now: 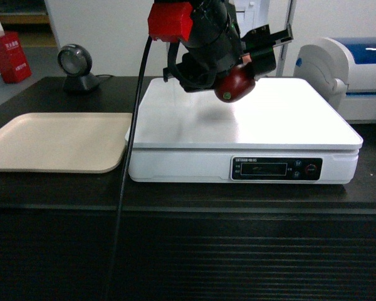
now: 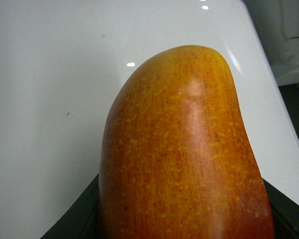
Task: Place dark red mango on scale at checkout
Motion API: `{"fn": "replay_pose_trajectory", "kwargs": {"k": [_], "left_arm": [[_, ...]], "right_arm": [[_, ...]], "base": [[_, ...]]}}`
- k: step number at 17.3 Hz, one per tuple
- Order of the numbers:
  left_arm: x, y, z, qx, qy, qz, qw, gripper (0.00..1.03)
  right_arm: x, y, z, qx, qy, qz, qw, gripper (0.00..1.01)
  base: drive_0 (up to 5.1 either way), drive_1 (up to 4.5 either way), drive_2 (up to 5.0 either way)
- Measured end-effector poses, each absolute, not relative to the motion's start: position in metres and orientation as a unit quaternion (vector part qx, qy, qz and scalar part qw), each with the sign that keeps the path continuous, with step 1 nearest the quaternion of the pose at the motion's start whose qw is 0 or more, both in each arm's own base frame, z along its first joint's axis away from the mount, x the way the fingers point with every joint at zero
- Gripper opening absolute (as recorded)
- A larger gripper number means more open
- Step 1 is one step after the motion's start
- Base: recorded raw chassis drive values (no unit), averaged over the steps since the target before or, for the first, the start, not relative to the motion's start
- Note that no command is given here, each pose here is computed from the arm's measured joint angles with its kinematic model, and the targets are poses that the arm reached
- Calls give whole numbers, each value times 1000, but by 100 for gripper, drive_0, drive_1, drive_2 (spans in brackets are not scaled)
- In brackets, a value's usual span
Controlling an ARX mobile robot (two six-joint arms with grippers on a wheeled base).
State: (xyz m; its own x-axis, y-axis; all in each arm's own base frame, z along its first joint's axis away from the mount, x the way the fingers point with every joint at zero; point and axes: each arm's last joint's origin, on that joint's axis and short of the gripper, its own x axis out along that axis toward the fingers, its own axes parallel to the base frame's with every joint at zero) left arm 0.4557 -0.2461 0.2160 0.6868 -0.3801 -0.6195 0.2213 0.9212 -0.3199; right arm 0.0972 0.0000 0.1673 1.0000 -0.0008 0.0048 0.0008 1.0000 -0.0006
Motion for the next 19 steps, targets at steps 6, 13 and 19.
{"fn": "replay_pose_trajectory", "kwargs": {"k": [6, 13, 19], "left_arm": [[475, -251, 191, -112, 383, -107, 911, 60], [472, -255, 187, -108, 392, -104, 908, 60], [474, -257, 188, -111, 391, -115, 906, 100]], "right_arm": [[97, 0, 167, 0, -2, 0, 1000, 98], [97, 0, 167, 0, -2, 0, 1000, 98], [97, 0, 167, 0, -3, 0, 1000, 98]], "base": [[0, 0, 0], [0, 0, 0], [0, 0, 0]]}}
